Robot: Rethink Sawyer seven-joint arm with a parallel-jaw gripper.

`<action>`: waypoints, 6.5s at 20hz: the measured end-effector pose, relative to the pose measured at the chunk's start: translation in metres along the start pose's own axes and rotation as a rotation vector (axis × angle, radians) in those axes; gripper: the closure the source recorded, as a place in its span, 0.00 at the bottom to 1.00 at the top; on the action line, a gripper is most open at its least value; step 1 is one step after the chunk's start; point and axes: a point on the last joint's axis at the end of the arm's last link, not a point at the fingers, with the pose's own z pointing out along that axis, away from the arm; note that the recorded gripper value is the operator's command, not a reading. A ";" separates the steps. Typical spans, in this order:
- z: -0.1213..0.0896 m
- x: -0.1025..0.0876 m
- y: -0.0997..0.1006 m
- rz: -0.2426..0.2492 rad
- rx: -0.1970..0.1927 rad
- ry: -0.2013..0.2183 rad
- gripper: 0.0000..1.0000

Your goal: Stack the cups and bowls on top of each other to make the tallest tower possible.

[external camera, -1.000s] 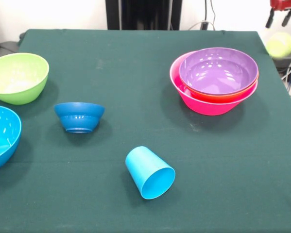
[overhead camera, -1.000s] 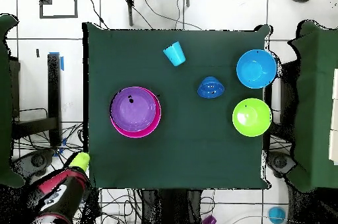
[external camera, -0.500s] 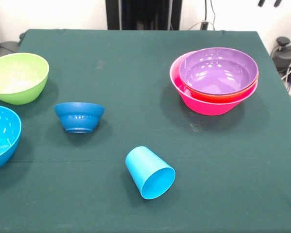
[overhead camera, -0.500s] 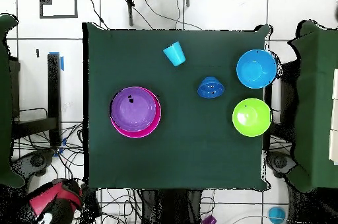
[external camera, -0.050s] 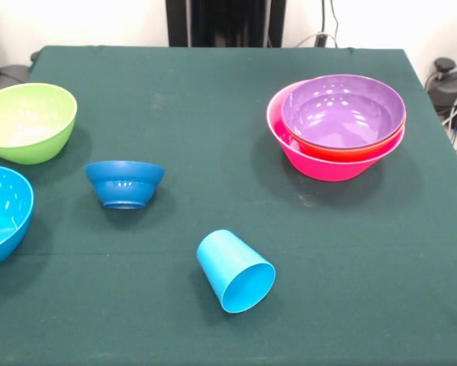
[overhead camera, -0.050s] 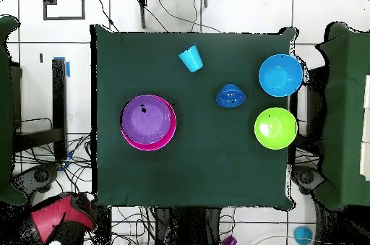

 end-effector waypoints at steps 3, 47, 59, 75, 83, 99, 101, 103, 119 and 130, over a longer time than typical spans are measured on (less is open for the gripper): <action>0.013 -0.019 -0.021 0.055 -0.006 0.014 0.00; 0.089 -0.096 -0.080 0.183 -0.072 0.028 0.00; 0.076 -0.128 -0.081 0.202 -0.101 0.045 0.00; 0.073 -0.144 -0.084 0.216 -0.117 0.057 0.00; 0.063 -0.162 -0.083 0.215 -0.116 0.078 0.00; 0.036 -0.228 -0.141 0.253 -0.125 0.162 0.00; 0.035 -0.231 -0.148 0.256 -0.127 0.172 0.00; 0.035 -0.234 -0.155 0.257 -0.131 0.181 0.00; 0.048 -0.246 -0.169 0.215 -0.149 0.178 0.00; 0.043 -0.246 -0.175 0.181 -0.151 0.157 0.00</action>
